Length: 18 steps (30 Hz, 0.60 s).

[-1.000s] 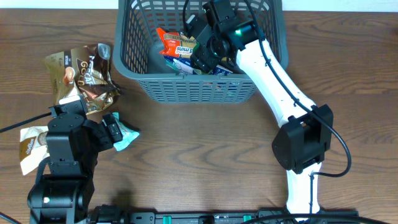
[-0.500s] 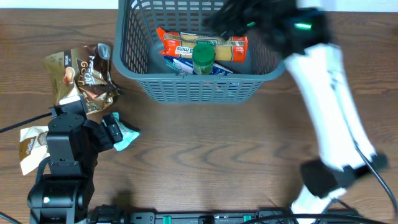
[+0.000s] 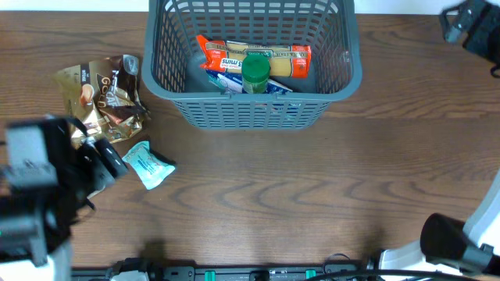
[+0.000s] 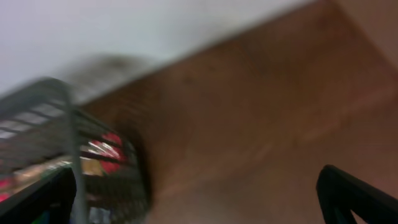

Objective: Pack container
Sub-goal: 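Reach the left gripper to the mint-green wipes pack and grasp it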

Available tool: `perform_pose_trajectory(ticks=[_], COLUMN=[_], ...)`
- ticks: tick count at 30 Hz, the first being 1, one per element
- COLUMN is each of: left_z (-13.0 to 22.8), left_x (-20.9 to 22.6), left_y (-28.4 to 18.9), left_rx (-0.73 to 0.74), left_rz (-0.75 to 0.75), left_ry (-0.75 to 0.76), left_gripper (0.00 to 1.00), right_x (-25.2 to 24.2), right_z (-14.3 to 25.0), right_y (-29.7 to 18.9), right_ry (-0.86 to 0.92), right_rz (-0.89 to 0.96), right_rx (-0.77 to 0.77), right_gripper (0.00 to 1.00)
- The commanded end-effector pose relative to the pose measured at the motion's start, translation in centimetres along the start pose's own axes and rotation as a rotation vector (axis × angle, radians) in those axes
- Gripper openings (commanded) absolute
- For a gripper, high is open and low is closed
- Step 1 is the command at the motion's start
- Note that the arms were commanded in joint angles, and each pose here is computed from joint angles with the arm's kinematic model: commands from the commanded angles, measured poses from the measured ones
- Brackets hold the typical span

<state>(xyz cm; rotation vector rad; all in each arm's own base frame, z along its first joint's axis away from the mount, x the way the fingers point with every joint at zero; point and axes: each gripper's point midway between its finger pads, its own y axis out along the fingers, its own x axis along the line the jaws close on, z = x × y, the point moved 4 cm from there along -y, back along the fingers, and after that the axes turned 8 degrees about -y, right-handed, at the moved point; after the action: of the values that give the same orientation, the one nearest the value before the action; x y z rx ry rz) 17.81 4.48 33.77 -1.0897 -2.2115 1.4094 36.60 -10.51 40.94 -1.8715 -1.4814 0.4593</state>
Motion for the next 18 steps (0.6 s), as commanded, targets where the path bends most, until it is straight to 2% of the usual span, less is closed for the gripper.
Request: perform_pose_trajectory(ticks=[1, 6, 14, 18], left_z=[-1.7, -2.3, -1.8, -0.1], left_x=[-1.5, -2.7, -3.6, -4.2], left_y=[0.8, 4.6, 11.2, 15.0], left_rx=[0.106, 0.204, 0.253, 0.297], left_rz=[0.003, -0.065, -0.099, -0.041], left_ry=[-0.161, -0.286, -0.234, -0.152], left_gripper=[0.99, 0.99, 0.98, 0.98], right_x=[-1.2, -2.2, -3.0, -3.3], right_z=[1.8, 4.6, 8.1, 9.1], right_y=[3.4, 9.0, 16.3, 18.3], right_ry=[0.041, 0.032, -0.001, -0.017], right_rz=[0.006, 0.012, 0.003, -0.002], right_rx=[0.125, 0.289, 0.461, 0.509], right_gripper=[0.99, 0.99, 0.99, 0.99])
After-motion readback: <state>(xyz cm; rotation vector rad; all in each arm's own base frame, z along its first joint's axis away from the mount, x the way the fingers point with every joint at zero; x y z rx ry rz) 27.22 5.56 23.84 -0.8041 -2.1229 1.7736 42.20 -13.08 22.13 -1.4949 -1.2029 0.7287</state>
